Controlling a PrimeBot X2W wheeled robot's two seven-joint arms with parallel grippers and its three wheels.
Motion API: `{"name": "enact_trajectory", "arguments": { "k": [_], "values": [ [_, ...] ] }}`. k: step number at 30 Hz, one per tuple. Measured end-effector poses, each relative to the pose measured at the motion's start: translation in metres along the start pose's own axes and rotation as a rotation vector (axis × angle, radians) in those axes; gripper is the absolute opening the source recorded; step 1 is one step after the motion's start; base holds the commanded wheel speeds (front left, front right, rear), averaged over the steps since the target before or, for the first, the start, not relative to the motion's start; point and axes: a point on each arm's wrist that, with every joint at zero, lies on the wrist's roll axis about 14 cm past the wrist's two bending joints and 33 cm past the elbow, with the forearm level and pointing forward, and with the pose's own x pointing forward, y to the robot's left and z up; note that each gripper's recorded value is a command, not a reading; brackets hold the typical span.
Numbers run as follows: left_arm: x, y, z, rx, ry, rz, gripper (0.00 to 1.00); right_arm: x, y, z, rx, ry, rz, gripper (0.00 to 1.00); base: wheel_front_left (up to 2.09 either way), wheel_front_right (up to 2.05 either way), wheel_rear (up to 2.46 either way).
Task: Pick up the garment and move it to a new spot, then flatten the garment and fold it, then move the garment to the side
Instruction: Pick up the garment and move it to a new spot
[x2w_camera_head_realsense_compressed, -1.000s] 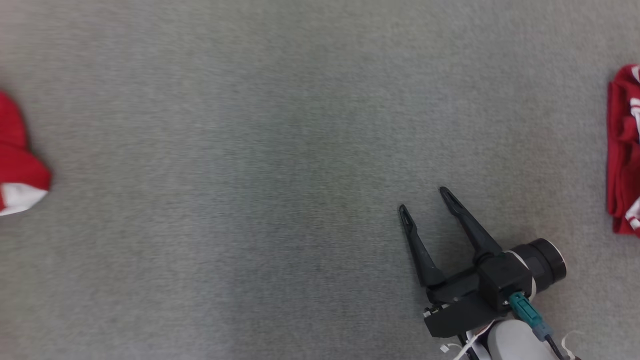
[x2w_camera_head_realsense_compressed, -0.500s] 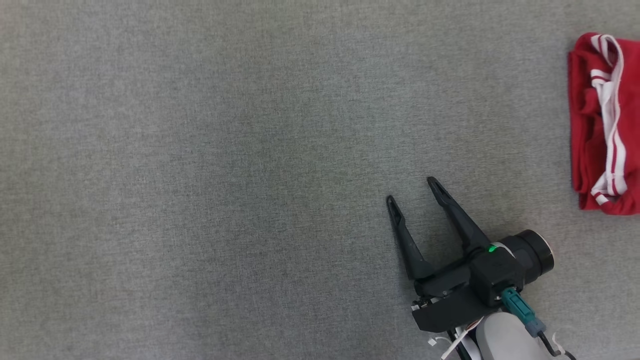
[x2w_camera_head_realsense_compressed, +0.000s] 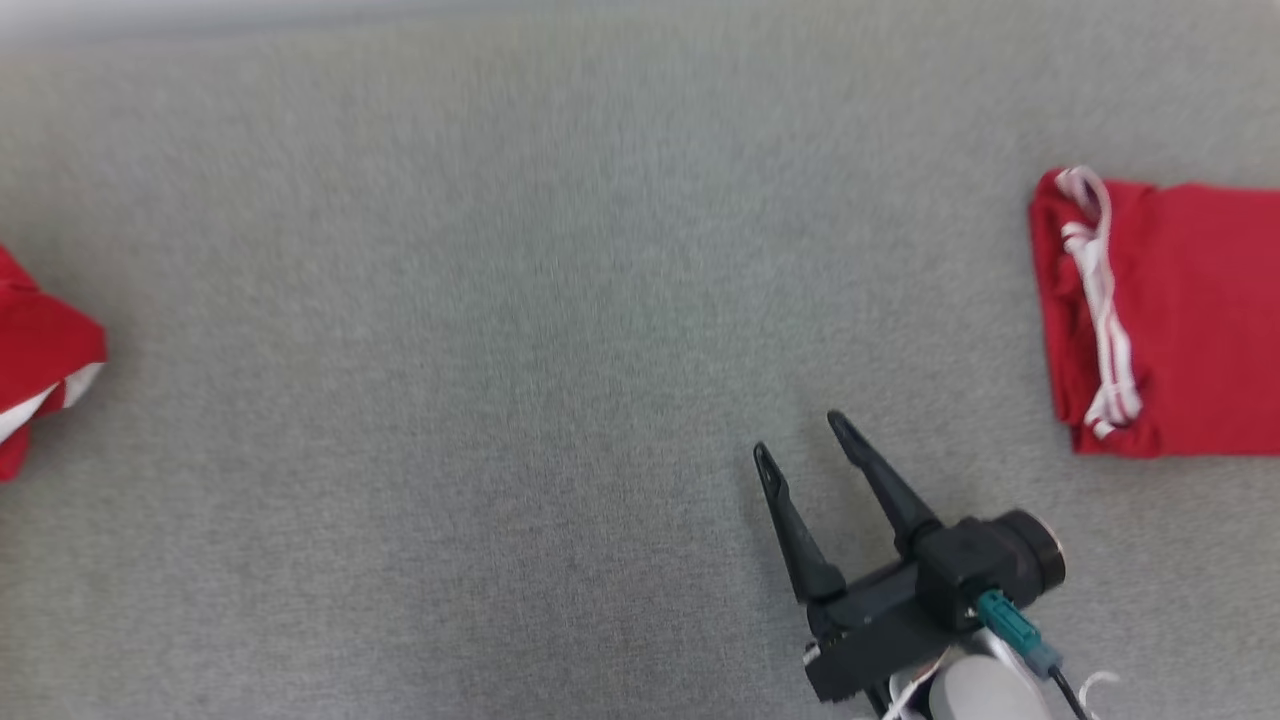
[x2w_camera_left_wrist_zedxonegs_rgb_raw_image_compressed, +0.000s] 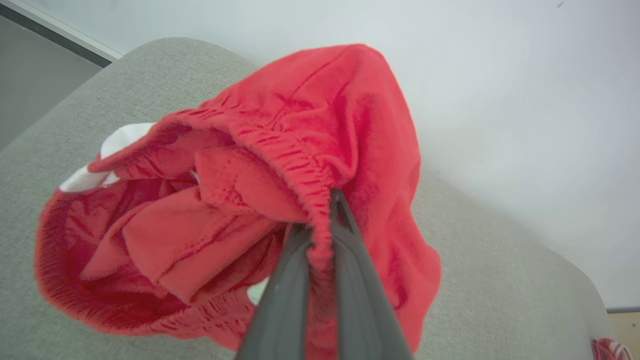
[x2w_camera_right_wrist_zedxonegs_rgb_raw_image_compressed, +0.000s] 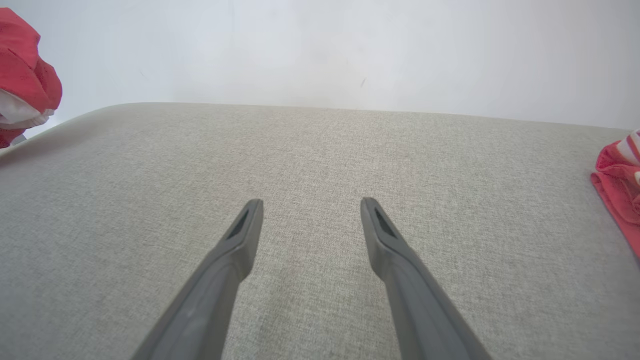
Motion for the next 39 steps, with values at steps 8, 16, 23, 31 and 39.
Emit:
{"name": "enact_trajectory", "arguments": {
  "k": [8,16,23,31,39],
  "values": [
    [-0.066,-0.111,0.033,0.131,-0.098,-0.285,0.00,-0.039,0.011,0.038,0.028,-0.097,-0.019,1.00,0.00,0.00,0.00],
    [-0.107,-0.228,-0.009,0.165,-0.037,-0.619,0.00,-0.073,0.005,0.061,0.016,-0.171,-0.073,1.00,0.00,0.00,0.00],
    [-0.104,-0.293,-0.082,0.246,0.048,-0.749,0.00,-0.101,-0.023,0.068,0.004,-0.199,-0.187,1.00,0.00,0.00,0.00],
    [-0.060,-0.308,-0.185,0.349,0.157,-0.683,0.00,-0.127,-0.051,0.062,-0.004,-0.185,-0.305,1.00,0.00,0.00,0.00],
    [-0.024,-0.306,-0.255,0.382,0.214,-0.652,0.83,-0.136,-0.067,0.048,0.005,-0.132,-0.369,1.00,0.00,0.00,0.00]
  ]
}}
